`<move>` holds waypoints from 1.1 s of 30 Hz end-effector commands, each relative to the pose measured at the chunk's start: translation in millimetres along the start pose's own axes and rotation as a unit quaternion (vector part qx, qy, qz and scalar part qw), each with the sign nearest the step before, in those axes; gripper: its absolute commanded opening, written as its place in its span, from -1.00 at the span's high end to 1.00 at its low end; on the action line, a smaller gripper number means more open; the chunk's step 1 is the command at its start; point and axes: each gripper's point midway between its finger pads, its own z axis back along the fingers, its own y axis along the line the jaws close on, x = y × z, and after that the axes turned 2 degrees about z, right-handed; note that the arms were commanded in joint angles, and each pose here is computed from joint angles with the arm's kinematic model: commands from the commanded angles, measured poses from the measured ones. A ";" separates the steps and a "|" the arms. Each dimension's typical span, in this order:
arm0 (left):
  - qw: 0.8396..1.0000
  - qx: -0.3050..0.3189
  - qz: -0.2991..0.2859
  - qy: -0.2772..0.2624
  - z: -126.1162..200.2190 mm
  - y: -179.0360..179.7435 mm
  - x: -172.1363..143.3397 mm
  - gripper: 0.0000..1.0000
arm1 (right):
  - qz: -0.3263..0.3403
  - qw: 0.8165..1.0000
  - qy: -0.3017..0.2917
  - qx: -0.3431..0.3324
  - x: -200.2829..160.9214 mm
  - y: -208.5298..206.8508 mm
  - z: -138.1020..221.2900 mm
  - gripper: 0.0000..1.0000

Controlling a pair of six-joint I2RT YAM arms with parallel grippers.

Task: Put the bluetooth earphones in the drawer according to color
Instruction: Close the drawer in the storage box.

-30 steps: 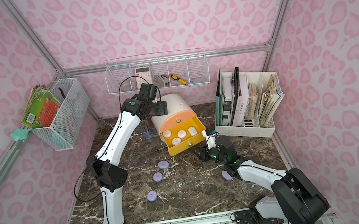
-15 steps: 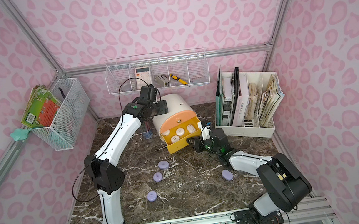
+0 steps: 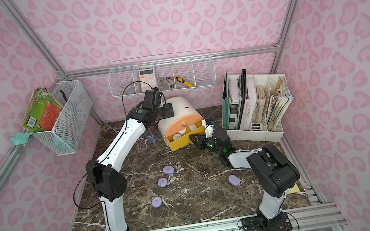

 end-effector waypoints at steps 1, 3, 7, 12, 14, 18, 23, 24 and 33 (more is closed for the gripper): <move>0.994 0.025 -0.028 0.106 -4.4 15.3 -54.8 -0.50 | -0.001 0.998 -0.046 0.043 21.4 15.8 -5.1 0.46; 0.994 0.025 -0.028 0.107 -4.9 15.2 -55.7 -0.50 | -0.004 0.997 -0.053 0.047 22.2 13.3 -10.0 0.48; 0.994 0.024 -0.027 0.108 -4.2 15.2 -56.1 -0.50 | -0.013 0.997 -0.059 0.046 21.1 4.7 -18.9 0.51; 0.994 0.020 -0.024 0.109 -3.1 13.8 -56.3 -0.49 | -0.019 0.997 -0.065 0.040 20.1 -4.0 -26.2 0.52; 0.993 0.014 -0.022 0.112 -2.8 11.9 -57.5 -0.49 | -0.021 0.997 -0.065 0.040 19.9 -5.2 -27.8 0.52; 0.993 0.004 -0.018 0.115 -0.3 8.9 -58.9 -0.49 | -0.020 0.997 -0.063 0.041 19.1 -4.3 -27.3 0.52; 0.993 -0.009 -0.011 0.114 4.0 4.9 -58.7 -0.49 | -0.023 0.997 -0.058 0.043 20.2 -4.4 -31.8 0.52; 0.993 -0.011 -0.009 0.114 5.2 4.2 -58.7 -0.49 | -0.025 0.997 -0.057 0.043 19.7 -5.2 -33.2 0.52; 0.994 -0.010 -0.009 0.109 14.0 7.5 -59.9 -0.50 | -0.025 0.998 -0.053 0.027 6.7 -6.7 -12.2 0.50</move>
